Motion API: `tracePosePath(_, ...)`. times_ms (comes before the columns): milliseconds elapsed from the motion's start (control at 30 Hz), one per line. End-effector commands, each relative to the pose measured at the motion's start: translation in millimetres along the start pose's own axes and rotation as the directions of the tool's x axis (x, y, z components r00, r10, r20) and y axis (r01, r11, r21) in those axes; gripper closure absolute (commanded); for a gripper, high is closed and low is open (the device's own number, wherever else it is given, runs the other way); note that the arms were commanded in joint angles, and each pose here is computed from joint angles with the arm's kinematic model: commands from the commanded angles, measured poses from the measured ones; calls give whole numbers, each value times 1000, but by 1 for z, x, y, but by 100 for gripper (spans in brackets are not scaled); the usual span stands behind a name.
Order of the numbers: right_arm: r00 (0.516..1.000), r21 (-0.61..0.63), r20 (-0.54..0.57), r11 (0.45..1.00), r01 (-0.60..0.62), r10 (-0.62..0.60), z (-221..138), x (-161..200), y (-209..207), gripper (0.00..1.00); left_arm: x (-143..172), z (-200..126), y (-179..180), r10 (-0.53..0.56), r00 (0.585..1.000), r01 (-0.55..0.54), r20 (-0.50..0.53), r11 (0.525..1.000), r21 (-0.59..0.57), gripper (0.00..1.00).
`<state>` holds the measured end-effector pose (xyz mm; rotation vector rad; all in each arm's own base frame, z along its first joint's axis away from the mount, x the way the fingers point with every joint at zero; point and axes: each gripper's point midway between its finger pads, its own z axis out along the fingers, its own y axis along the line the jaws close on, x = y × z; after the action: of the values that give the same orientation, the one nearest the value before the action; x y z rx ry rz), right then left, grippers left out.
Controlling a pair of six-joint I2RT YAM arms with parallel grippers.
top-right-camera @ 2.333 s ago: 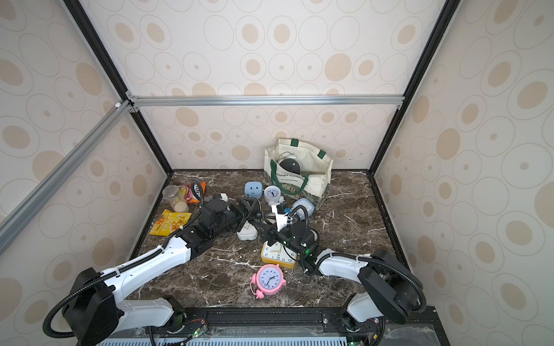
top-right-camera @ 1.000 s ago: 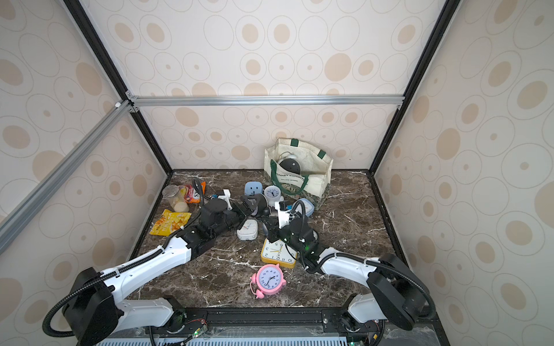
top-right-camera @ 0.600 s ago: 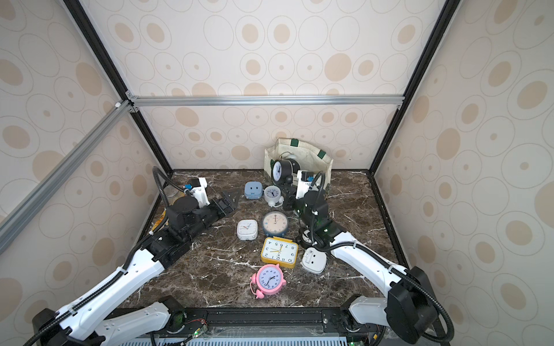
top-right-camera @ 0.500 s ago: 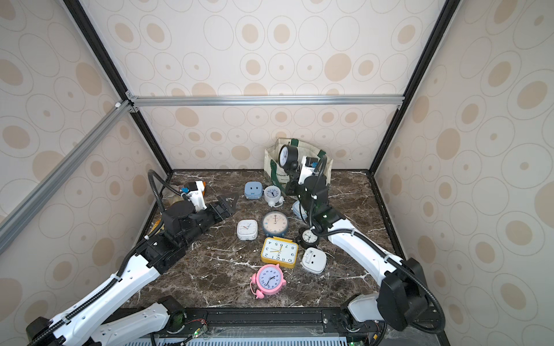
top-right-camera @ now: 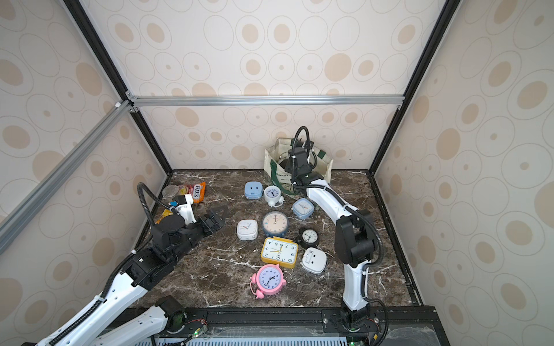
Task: Put the alarm clock into the canvas bag
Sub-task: Place the alarm at the canvas bag, then adjust the alarm at the center of the board.
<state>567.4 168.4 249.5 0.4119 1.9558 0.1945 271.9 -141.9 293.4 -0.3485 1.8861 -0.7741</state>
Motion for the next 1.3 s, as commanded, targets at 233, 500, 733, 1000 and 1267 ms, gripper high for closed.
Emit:
tracePosePath(233, 990, 96, -23, 986, -139, 142, 22, -9, -22, 59, 8, 7, 5, 115, 992, -117, -54, 993, -30, 2)
tracePosePath(500, 996, -104, 81, 994, -31, 39, -30, -36, 11, 34, 20, 14, 2, 223, 965, -227, -139, 974, -12, 2)
tracePosePath(733, 996, -265, 57, 961, 79, -67, -104, -23, 16, 20, 88, 24, -4, 317, 870, -289, -378, 948, 130, 2)
tracePosePath(1000, 973, -311, -179, 947, 82, -143, -183, 64, -38, 22, 188, 17, 12, 318, 739, -304, -594, 944, 127, 1)
tracePosePath(1267, 828, -396, -507, 918, 22, -238, -272, 183, -96, 42, 250, -15, 30, 321, 641, -290, -697, 942, 167, 8)
